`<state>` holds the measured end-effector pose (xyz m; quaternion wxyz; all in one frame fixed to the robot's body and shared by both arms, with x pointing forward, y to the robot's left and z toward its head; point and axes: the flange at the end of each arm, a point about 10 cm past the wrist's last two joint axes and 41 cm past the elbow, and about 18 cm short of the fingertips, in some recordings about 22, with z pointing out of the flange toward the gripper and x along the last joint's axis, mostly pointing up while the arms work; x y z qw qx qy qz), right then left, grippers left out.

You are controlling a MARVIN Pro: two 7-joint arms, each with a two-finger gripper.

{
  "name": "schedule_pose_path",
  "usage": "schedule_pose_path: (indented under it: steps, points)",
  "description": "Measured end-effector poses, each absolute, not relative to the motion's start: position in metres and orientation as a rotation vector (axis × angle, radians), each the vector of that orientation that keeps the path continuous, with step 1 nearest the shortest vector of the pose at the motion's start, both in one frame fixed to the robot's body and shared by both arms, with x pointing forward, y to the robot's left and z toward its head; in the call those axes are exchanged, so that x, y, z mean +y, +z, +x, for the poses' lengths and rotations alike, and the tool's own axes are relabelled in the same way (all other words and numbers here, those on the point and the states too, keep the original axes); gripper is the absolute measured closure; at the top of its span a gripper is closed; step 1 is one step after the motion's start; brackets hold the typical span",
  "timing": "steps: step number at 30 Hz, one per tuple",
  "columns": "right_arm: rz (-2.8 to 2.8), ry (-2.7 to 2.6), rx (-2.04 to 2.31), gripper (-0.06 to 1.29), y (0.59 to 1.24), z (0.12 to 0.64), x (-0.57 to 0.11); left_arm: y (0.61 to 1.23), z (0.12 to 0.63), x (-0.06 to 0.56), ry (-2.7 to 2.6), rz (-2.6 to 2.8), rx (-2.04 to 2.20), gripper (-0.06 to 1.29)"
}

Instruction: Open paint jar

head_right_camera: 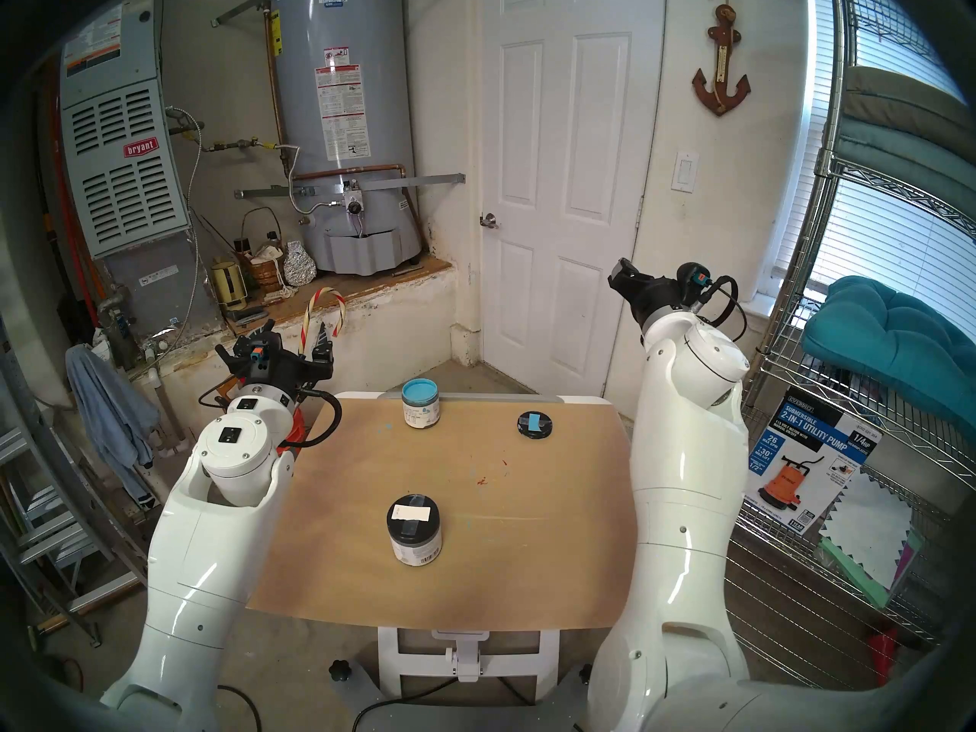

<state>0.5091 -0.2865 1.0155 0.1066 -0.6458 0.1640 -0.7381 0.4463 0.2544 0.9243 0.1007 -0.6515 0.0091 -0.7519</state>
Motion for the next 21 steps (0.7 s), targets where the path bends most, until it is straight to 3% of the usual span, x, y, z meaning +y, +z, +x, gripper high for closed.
schedule_pose_path:
  steps: [21]
  points:
    - [-1.903, -2.171, 0.483, 0.01, 1.015, 0.509, -0.287, 0.928, 0.420, 0.258, -2.259, -1.930, 0.065, 0.01]
